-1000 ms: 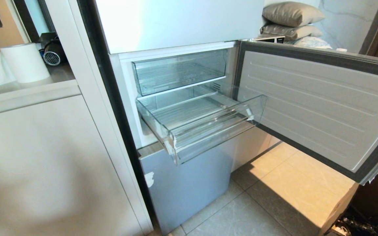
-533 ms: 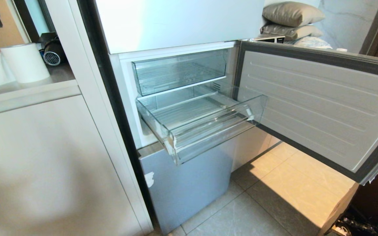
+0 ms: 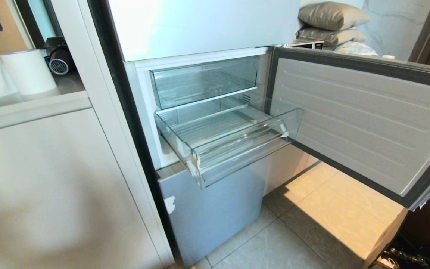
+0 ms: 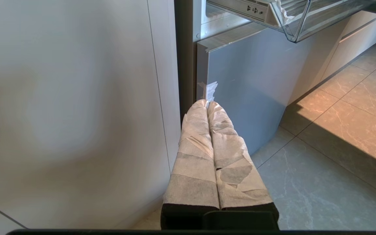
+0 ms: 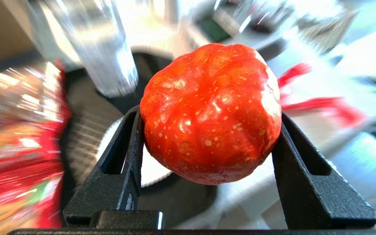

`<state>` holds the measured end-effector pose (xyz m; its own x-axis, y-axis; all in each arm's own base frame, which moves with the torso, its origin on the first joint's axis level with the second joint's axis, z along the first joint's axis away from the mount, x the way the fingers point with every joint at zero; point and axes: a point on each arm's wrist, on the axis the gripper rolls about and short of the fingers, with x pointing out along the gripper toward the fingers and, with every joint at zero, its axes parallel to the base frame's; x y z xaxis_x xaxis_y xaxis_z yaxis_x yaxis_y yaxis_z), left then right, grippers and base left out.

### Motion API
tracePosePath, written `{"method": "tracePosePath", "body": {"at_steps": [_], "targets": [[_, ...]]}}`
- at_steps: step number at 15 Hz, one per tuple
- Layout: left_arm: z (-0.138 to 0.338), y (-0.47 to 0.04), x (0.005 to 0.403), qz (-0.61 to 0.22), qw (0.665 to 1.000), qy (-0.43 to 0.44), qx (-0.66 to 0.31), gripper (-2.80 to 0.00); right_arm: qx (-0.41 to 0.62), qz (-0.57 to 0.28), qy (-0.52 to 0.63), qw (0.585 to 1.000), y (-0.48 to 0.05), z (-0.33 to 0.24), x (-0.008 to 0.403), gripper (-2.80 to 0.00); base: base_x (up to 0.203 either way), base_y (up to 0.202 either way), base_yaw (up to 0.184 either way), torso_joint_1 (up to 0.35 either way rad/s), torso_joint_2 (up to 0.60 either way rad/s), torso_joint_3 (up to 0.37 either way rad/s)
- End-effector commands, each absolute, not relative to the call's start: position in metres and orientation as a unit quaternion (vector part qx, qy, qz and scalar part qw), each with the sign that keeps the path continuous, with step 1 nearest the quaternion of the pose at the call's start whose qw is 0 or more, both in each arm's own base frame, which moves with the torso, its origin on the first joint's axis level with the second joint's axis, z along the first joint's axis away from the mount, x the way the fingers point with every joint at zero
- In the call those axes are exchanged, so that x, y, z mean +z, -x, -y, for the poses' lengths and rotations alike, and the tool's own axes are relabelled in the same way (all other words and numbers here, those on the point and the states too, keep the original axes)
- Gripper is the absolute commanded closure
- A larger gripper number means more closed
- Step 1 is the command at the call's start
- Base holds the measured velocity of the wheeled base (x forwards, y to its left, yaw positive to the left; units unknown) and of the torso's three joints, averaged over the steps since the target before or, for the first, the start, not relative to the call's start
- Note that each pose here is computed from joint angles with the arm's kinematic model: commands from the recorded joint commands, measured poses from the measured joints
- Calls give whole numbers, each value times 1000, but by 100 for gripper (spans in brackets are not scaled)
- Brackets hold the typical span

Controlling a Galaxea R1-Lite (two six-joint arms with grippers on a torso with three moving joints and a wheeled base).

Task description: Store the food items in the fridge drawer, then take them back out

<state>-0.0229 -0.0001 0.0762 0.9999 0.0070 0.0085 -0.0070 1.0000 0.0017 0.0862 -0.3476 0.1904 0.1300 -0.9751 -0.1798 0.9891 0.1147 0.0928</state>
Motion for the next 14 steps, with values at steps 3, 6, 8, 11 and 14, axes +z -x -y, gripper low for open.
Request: {"method": "tracePosePath", "body": {"at_steps": [3,6,8,11,14], "targets": [[0,23,76,4,1000,-1,4,0,-649,73,-26,757,-62,224,268,0,0,0,0,0,0,0],[0,23,76,4,1000,-1,4,0,-554,116,-16,824,-84,144,276,0,0,0,0,0,0,0],[0,23,76,4,1000,-1,4,0,-433,139,-21,890,-95,89,276,0,0,0,0,0,0,0],[0,23,76,4,1000,-1,4,0,-235,135,-33,962,-65,23,266,0,0,0,0,0,0,0],[0,23,76,4,1000,-1,4,0,-94,73,-39,992,-13,4,229,0,0,0,0,0,0,0]]}}
